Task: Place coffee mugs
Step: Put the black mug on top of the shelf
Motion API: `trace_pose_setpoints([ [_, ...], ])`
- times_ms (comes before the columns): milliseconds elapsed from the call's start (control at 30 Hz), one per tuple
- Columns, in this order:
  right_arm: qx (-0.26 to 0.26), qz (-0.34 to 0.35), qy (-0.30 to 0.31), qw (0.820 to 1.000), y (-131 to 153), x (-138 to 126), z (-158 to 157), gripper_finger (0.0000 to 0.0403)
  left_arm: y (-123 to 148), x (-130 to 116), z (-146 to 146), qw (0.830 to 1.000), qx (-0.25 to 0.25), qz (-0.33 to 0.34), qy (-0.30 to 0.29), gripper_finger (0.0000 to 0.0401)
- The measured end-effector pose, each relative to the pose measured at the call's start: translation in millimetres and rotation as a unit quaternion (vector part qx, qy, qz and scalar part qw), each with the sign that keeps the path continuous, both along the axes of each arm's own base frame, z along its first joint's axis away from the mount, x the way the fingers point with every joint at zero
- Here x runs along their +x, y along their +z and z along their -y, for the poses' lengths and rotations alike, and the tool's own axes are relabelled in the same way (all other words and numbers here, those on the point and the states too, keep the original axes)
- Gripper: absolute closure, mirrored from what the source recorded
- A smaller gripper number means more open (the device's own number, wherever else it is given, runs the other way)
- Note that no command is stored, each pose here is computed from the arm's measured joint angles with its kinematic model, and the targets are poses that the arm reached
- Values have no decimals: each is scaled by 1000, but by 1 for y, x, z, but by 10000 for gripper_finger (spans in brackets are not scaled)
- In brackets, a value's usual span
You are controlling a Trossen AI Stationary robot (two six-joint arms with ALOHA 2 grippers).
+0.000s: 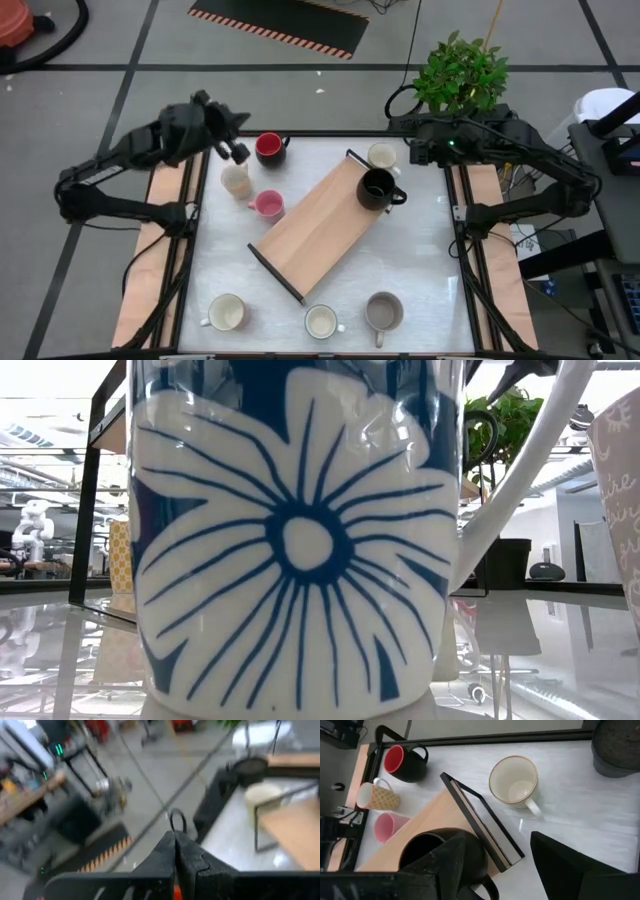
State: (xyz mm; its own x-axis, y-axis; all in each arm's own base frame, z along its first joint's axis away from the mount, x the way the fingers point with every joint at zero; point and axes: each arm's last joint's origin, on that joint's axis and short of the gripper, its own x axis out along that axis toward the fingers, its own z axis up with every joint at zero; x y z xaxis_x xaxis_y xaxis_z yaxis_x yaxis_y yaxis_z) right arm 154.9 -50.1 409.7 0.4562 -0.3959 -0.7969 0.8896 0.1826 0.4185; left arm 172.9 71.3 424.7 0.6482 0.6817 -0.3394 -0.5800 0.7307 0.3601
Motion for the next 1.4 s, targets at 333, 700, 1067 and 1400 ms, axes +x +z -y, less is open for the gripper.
trace_pose_setpoints([
  [333, 13, -21, -7, 1000, -19, 6, 2, 188, -19, 13, -47, 985, -30, -169, -26, 400],
  [700, 17, -17, -14, 1000, -23, 7, 2, 188, -86, 31, -85, 914, -257, -309, -57, 250],
  [1067, 5, 17, -16, 1000, -19, 13, 4, 188, -102, 57, -107, 919, -184, -329, -115, 105],
  [1400, 1, 38, -19, 999, -17, 16, 5, 188, -132, 72, -122, 897, -238, -351, -123, 98],
])
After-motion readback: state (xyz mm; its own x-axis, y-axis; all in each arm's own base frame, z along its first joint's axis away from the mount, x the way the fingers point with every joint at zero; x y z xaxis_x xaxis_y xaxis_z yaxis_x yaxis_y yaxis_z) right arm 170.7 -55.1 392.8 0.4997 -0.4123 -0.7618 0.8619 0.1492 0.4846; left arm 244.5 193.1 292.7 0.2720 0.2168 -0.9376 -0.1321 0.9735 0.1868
